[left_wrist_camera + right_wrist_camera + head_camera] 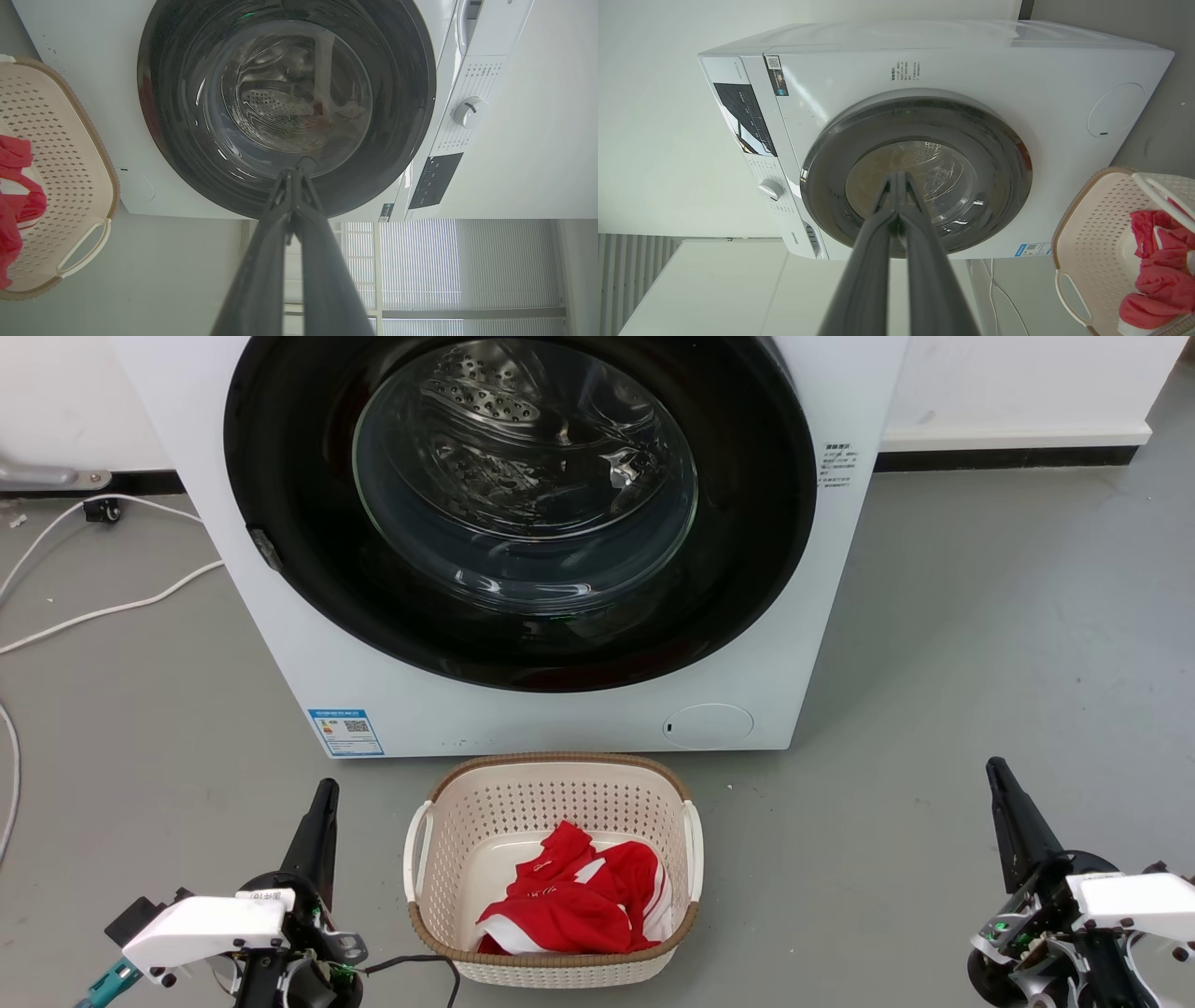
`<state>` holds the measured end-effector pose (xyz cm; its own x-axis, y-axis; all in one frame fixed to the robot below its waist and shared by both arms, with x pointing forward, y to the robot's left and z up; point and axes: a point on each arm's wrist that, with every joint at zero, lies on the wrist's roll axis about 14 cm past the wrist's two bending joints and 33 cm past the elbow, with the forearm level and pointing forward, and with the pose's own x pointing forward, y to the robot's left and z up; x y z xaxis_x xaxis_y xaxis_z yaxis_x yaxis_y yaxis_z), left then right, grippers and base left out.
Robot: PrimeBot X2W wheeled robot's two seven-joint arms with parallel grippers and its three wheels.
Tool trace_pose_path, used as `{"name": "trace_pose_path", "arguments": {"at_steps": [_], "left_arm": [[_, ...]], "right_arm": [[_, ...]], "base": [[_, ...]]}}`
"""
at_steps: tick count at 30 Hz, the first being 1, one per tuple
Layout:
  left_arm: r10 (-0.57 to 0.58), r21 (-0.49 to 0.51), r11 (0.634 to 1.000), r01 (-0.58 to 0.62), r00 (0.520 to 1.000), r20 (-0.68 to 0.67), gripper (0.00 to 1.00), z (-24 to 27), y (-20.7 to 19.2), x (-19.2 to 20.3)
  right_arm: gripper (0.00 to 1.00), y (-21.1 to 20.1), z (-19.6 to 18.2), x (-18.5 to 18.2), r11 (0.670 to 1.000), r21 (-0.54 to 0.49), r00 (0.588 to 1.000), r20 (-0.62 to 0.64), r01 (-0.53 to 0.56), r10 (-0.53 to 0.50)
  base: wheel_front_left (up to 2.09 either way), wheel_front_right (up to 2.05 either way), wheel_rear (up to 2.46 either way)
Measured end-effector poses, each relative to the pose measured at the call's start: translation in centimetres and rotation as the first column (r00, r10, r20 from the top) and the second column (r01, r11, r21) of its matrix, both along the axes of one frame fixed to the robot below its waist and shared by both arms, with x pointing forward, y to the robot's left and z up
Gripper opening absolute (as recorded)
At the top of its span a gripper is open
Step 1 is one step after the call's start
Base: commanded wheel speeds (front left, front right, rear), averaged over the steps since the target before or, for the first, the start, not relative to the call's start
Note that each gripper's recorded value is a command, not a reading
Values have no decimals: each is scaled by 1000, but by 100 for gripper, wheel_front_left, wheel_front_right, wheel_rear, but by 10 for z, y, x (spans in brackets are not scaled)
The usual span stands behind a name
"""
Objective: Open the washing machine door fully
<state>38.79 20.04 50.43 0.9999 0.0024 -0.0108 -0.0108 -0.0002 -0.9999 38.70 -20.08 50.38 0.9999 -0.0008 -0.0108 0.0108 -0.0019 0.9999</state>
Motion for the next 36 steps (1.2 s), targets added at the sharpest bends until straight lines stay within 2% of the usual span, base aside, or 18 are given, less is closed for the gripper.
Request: {"name": "trace_pose_path", "arguments": {"at_steps": [9, 10, 15, 22, 29, 36], "left_arm": [[0, 1, 1000, 0, 1000, 0, 0, 0, 0, 0], [0, 1, 1000, 0, 1000, 0, 100, 0, 0, 0], [0, -7, 1000, 0, 998, -57, 100, -19, -3, -8], [2, 28, 1000, -1, 999, -40, 100, -13, -8, -7], [20, 150, 988, -19, 1000, 1, 100, 0, -5, -5], [18, 312, 950, -32, 999, 46, 100, 15, -6, -4]], "right_arm": [[0, 0, 0, 0, 1000, -2, 1000, 0, 1, -1], [100, 0, 0, 0, 1000, -2, 1000, 0, 1, -1], [100, 0, -18, -9, 1000, 3, 999, -54, 8, -8], [100, 1, -15, -10, 1000, -23, 999, -42, 22, -23], [100, 0, -4, -8, 987, -156, 999, -13, 27, -30], [100, 3, 6, -6, 936, -350, 1000, 18, 27, -22]], "base": [[0, 0, 0], [0, 0, 0], [0, 0, 0], [0, 0, 0], [0, 0, 0], [0, 0, 0]]}}
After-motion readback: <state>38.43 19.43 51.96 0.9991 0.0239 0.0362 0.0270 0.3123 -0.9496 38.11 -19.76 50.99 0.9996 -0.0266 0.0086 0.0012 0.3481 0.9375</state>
